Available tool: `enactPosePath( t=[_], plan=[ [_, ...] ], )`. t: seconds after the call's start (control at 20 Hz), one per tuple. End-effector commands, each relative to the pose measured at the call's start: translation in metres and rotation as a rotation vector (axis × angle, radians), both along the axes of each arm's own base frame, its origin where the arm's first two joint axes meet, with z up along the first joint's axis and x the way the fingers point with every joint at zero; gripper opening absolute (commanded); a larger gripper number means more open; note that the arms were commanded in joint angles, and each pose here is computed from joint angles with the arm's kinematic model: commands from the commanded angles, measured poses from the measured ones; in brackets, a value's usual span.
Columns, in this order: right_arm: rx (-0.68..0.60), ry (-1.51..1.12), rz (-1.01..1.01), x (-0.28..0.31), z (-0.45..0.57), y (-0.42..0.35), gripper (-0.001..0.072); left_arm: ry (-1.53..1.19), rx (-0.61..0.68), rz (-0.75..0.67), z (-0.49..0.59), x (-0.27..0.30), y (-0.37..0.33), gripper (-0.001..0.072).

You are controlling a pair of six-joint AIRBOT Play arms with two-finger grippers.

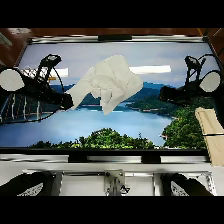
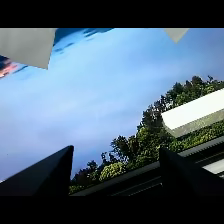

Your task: Fold the shirts.

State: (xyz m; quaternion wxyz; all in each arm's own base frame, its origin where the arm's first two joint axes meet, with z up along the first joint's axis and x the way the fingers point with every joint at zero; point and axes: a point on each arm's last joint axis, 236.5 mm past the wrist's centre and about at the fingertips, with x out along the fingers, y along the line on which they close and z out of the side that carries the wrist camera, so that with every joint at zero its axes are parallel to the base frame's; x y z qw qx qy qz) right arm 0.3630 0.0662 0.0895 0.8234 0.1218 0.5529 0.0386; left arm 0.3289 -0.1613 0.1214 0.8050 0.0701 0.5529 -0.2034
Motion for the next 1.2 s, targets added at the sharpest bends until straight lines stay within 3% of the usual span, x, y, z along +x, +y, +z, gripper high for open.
enactPosePath(
  t=[0.0,0.2,0.4,0.65,0.75,0.8,0.85,1.0,1.15],
  plan=[
    [0.007,-0.032,-0.005,0.007,0.003,0.001,0.0577,-0.002,0.003,-0.005,0.000,0.000,0.000,0.0603],
    [0.037,-0.090,-0.019,0.026,0.005,0.007,0.0577,-0.150,0.182,-0.356,0.002,0.014,0.012,0.0603],
    [0.096,-0.019,-0.018,0.030,-0.018,0.020,0.0577,-0.244,0.176,-0.384,0.010,0.031,0.003,0.0603],
    [0.116,-0.004,0.018,0.047,-0.043,0.030,0.0577,-0.205,-0.019,-0.254,0.004,0.040,-0.032,0.0603],
    [0.163,-0.025,0.028,0.060,-0.050,0.041,0.0577,-0.180,-0.039,-0.235,-0.005,0.044,-0.038,0.0599],
    [0.192,-0.039,0.020,0.068,-0.052,0.046,0.0577,-0.175,-0.041,-0.191,-0.012,0.053,-0.038,0.0445],
    [0.218,-0.052,0.008,0.078,-0.052,0.050,0.0577,-0.189,-0.036,-0.100,-0.020,0.072,-0.030,0.0370],
    [0.285,-0.068,0.030,0.112,-0.051,0.068,0.0577,-0.212,-0.105,0.104,-0.042,0.125,-0.016,0.0517],
    [0.359,-0.049,0.053,0.147,-0.054,0.087,0.0577,-0.229,-0.161,0.180,-0.063,0.166,-0.009,0.0525]
  ],
)
